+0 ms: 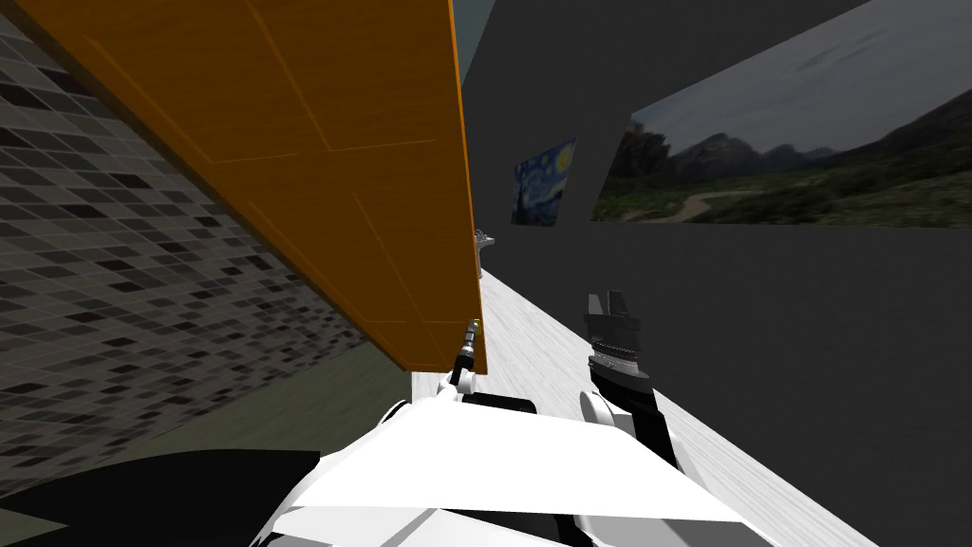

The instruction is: Push the door open

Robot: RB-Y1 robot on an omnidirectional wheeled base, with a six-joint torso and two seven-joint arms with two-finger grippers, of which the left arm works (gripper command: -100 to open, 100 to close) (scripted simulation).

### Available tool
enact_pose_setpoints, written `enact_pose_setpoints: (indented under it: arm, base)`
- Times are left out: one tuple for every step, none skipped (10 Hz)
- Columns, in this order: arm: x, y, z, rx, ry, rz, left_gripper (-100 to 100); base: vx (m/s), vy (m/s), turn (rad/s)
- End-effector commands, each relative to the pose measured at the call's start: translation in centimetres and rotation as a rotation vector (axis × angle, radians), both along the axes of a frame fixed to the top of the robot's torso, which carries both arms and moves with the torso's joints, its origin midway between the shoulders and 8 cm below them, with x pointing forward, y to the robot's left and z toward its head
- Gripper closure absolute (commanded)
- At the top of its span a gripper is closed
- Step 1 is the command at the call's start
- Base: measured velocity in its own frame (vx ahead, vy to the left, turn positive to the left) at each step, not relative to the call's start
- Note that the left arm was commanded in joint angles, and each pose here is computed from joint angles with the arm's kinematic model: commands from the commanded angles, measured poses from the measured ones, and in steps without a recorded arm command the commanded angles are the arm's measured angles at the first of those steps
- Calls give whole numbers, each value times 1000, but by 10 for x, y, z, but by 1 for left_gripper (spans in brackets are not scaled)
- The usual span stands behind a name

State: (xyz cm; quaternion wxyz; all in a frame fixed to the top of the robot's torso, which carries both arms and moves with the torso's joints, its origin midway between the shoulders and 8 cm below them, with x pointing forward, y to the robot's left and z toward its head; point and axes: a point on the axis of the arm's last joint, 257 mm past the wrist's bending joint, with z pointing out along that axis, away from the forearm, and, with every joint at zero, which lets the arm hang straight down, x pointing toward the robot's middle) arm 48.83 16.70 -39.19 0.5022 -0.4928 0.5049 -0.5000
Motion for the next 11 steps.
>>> enact_pose_setpoints:
  arm:
    - [0, 1, 0, 1, -1, 1, 100]
    - [0, 1, 0, 1, -1, 1, 100]
    - [0, 1, 0, 1, -1, 1, 100]
    - [0, 1, 0, 1, -1, 1, 100]
    - [0, 1, 0, 1, -1, 1, 100]
    - [0, 1, 0, 1, -1, 1, 100]
    - [1, 25, -1, 23, 1, 34, 100]
    - [2, 30, -1, 27, 1, 41, 100]
    - [3, 44, -1, 35, 0, 65, 100]
    - [3, 44, -1, 35, 0, 65, 100]
    - [4, 62, 1, 39, -2, 99, 100]
  base:
    - [-1, 3, 11]
    - [-10, 10, -8]
    - [-8, 8, -9]
    - [0, 0, 0]
    - [0, 0, 0]
    - [0, 0, 0]
    - [115, -58, 28]
    - [160, -110, 69]
    - [193, -139, 96]
    - [156, -82, 57]
    - [176, -67, 58]
